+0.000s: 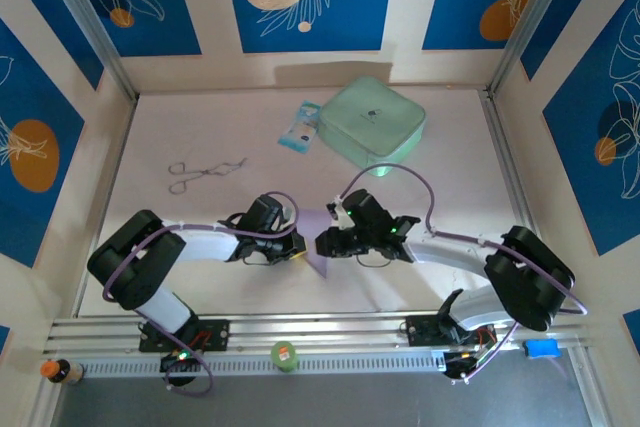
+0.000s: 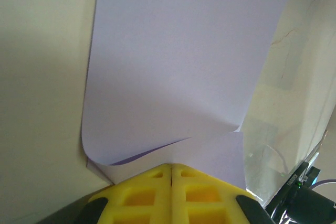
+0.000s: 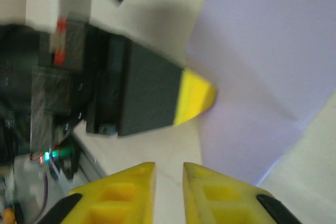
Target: Fold a paper plane with a square sheet of paper (pick it up from the middle)
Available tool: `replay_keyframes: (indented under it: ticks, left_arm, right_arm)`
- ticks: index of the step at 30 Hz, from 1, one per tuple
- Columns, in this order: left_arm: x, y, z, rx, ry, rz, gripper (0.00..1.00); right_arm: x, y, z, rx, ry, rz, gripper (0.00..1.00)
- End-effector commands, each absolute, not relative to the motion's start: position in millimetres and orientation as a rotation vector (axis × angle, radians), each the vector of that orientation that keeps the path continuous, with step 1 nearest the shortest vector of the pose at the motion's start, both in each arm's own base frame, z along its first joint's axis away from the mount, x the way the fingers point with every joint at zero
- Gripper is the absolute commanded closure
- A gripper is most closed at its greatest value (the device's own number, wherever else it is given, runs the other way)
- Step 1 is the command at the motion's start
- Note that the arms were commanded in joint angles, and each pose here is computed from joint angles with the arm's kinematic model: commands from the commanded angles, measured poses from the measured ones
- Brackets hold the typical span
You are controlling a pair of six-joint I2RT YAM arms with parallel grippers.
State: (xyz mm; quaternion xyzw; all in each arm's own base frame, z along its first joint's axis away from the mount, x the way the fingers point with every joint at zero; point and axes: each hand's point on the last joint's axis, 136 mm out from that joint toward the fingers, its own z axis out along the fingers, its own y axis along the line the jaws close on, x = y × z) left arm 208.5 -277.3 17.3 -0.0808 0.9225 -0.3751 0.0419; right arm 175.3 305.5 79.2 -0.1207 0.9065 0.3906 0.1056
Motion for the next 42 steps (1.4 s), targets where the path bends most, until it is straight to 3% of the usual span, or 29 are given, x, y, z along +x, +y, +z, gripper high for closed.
replay_keyframes:
  ticks: [1, 14, 23, 42]
  left_arm:
    - [200, -265, 3, -0.246, 2.873, -1.047, 1.0]
    - [200, -266, 3, -0.244, 2.875, -1.055, 1.0]
    - [199, -266, 2, -0.241, 2.878, -1.054, 1.0]
    - [198, -264, -2, -0.25, 2.892, -1.034, 1.0]
  right_arm:
    - [153, 318, 77, -0.444, 2.751, 1.195, 0.89]
    - [151, 336, 47, -0.528, 2.867, 1.029, 0.94]
    - [145, 319, 16, -0.474, 2.952, 0.916, 0.94]
    - [130, 305, 8, -0.411, 2.954, 1.096, 0.92]
